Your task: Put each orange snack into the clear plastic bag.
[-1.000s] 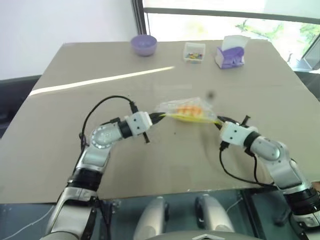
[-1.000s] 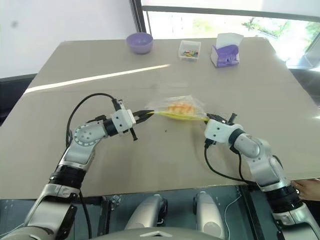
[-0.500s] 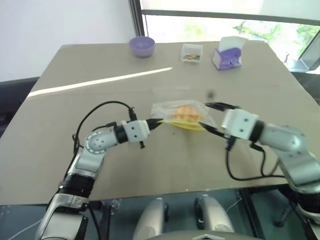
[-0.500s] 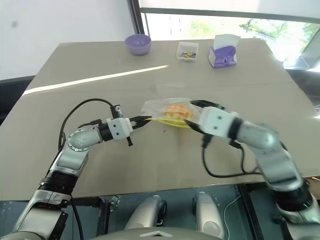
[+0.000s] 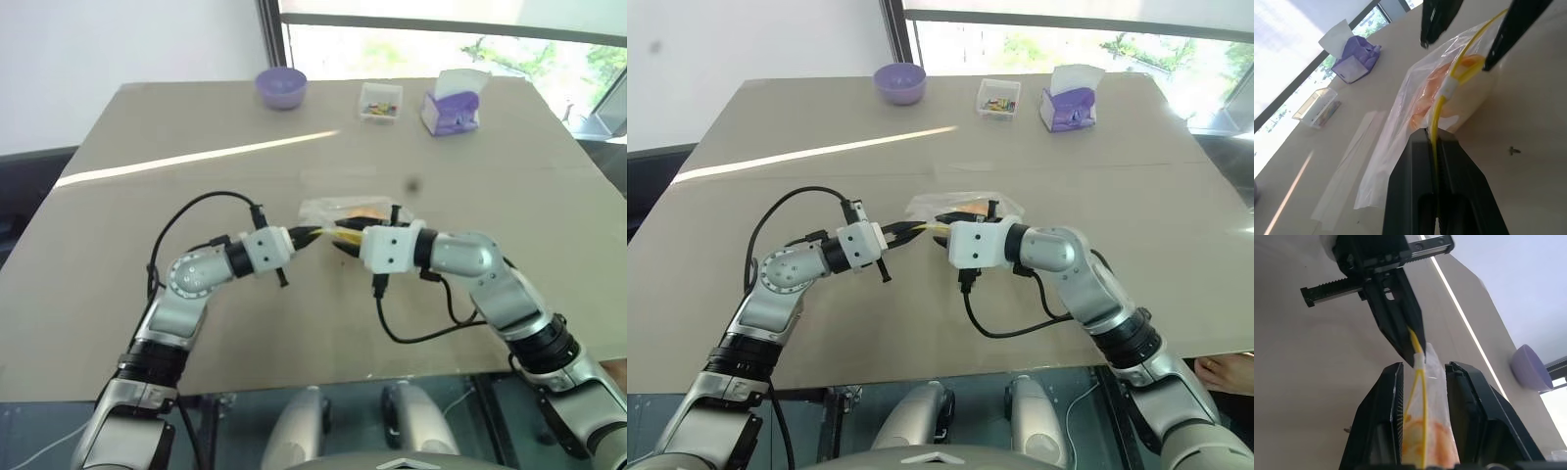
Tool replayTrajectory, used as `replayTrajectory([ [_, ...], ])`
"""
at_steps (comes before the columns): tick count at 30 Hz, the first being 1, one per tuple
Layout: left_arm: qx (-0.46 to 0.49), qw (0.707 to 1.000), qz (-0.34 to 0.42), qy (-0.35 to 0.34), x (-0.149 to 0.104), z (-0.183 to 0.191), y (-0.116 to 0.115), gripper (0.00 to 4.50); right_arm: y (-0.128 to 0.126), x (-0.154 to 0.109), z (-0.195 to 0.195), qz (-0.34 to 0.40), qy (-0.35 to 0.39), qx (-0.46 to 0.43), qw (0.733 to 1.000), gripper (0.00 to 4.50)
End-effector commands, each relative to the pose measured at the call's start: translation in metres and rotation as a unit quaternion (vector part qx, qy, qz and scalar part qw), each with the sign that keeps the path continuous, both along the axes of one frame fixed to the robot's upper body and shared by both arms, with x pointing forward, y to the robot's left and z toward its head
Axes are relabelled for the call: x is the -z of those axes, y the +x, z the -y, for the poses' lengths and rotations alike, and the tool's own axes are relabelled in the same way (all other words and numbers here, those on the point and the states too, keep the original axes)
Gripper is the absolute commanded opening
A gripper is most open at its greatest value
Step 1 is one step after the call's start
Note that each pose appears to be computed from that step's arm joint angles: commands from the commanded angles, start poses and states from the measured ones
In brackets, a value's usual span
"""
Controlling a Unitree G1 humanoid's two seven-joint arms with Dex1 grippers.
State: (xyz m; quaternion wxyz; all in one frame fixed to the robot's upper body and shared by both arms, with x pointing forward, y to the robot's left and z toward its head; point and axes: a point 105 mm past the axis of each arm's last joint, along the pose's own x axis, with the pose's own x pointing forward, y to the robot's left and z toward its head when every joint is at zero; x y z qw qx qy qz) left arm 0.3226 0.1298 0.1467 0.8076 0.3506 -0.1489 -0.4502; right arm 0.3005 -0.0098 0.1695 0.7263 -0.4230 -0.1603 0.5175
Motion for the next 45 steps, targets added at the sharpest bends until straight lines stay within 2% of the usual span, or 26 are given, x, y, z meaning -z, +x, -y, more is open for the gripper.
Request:
replayTrajectory([
  [1, 0.000, 1.000, 0.022, -0.013, -0.017, -0.001, -0.002, 0.00, -0.003, -0.013, -0.009, 0.030, 0.011, -0.019, 0.999, 1.46],
  [12, 0.003, 1.000, 0.023, -0.016, -0.024, 0.005, -0.005, 0.00, 0.007, -0.012, -0.014, 0.038, 0.010, -0.008, 0.999, 1.46],
  [16, 0.003, 1.000, 0.021, -0.017, -0.025, 0.007, -0.006, 0.00, 0.008, -0.013, -0.014, 0.042, 0.009, -0.004, 0.999, 0.25],
  [27, -0.001, 1.000, 0.014, -0.021, -0.026, 0.007, -0.003, 0.00, 0.010, -0.017, -0.010, 0.057, 0.007, 0.005, 0.998, 0.25],
  [30, -0.002, 1.000, 0.013, -0.023, -0.026, 0.007, -0.003, 0.00, 0.010, -0.017, -0.009, 0.040, 0.013, 0.006, 0.999, 0.25],
  [33, -0.003, 1.000, 0.013, -0.025, -0.027, 0.007, -0.003, 0.00, 0.012, -0.020, -0.008, 0.044, 0.018, 0.013, 0.999, 1.19],
  [36, -0.003, 1.000, 0.014, -0.024, -0.028, 0.008, -0.003, 0.00, 0.014, -0.019, -0.005, 0.053, 0.015, 0.019, 0.998, 2.71],
  [40, -0.003, 1.000, 0.015, -0.023, -0.028, 0.008, -0.002, 0.00, 0.014, -0.018, -0.005, 0.049, 0.016, 0.017, 0.999, 2.71],
  [41, -0.003, 1.000, 0.015, -0.023, -0.028, 0.008, -0.003, 0.00, 0.013, -0.018, -0.005, 0.049, 0.017, 0.016, 0.999, 2.07],
  [42, -0.003, 1.000, 0.015, -0.023, -0.028, 0.008, -0.003, 0.00, 0.013, -0.018, -0.005, 0.049, 0.018, 0.016, 0.999, 1.82],
  [44, -0.003, 1.000, 0.014, -0.023, -0.028, 0.008, -0.003, 0.00, 0.012, -0.018, -0.005, 0.050, 0.018, 0.015, 0.998, 0.96],
  [45, -0.003, 1.000, 0.014, -0.023, -0.028, 0.008, -0.003, 0.00, 0.012, -0.018, -0.006, 0.051, 0.017, 0.014, 0.998, 0.96],
])
